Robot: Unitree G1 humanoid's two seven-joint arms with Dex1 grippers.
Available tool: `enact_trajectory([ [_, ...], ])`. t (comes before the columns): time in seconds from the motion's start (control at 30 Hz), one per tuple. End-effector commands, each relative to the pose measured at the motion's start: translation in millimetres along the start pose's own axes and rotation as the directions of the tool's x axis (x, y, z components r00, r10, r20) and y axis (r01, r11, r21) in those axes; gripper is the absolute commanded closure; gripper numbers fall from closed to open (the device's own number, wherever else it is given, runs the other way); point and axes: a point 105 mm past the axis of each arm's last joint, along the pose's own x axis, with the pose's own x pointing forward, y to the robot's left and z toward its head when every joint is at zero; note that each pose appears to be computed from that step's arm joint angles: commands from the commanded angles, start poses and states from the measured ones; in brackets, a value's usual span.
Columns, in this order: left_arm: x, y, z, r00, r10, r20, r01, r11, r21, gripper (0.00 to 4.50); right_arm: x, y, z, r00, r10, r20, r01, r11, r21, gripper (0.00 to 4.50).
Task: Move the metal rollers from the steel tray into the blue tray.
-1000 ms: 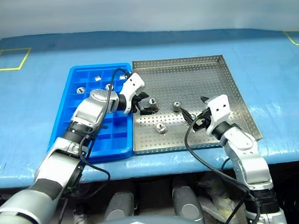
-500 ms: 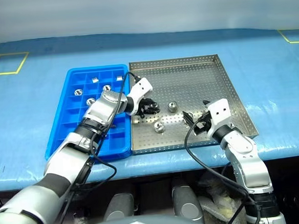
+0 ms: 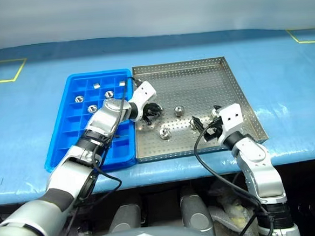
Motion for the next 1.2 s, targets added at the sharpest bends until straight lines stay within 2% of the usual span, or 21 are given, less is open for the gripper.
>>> enact_trajectory([
  [0.03, -42.9, 40.6, 65.9, 0.899, 0.294, 0.325, -0.291, 0.955, -0.061, 3.71, 2.4, 0.4, 14.3, 0.999, 0.006, 0.054, -0.005, 1.000, -0.017, 0.00],
  [0.1, -72.2, 66.3, 74.1, 0.759, 0.519, 0.393, -0.521, 0.846, -0.112, 3.71, 5.1, 2.6, 13.2, 0.999, 0.020, 0.049, -0.019, 1.000, -0.017, 0.00],
  [0.2, -106.7, 83.7, 64.5, 0.582, 0.711, 0.396, -0.713, 0.680, -0.173, 3.71, 11.4, 6.4, 12.4, 0.998, 0.046, 0.043, -0.045, 0.999, -0.024, 0.00],
  [0.27, -116.2, 79.6, 51.1, 0.553, 0.747, 0.369, -0.724, 0.650, -0.232, 3.71, 15.7, 9.2, 13.7, 0.997, 0.065, 0.046, -0.064, 0.998, -0.025, 0.00],
  [0.43, -139.3, 72.3, 15.5, 0.486, 0.827, 0.281, -0.783, 0.555, -0.280, 3.71, 26.3, 18.3, 14.7, 0.991, 0.124, 0.043, -0.123, 0.992, -0.026, 0.00],
  [0.57, -148.1, 67.5, -12.8, 0.494, 0.847, 0.198, -0.795, 0.532, -0.292, 3.71, 32.5, 26.2, 14.4, 0.986, 0.162, 0.041, -0.161, 0.986, -0.028, 0.00],
  [0.83, -157.0, 72.4, -42.6, 0.459, 0.884, 0.083, -0.840, 0.463, -0.283, 3.71, 35.7, 28.0, 14.7, 0.983, 0.179, 0.040, -0.178, 0.983, -0.032, 0.00],
  [0.97, -147.9, 72.1, -39.2, 0.537, 0.839, 0.092, -0.780, 0.535, -0.324, 2.42, 34.1, 26.3, 15.5, 0.984, 0.171, 0.044, -0.170, 0.985, -0.030, 0.00],
  [1.07, -133.9, 58.2, -10.1, 0.656, 0.718, 0.231, -0.635, 0.691, -0.345, 1.46, 31.3, 23.7, 14.9, 0.987, 0.155, 0.044, -0.154, 0.988, -0.029, 0.00],
  [1.2, -120.6, 43.2, 11.7, 0.737, 0.590, 0.329, -0.512, 0.806, -0.297, 1.46, 28.9, 21.2, 14.1, 0.989, 0.139, 0.043, -0.138, 0.990, -0.029, 0.00],
])
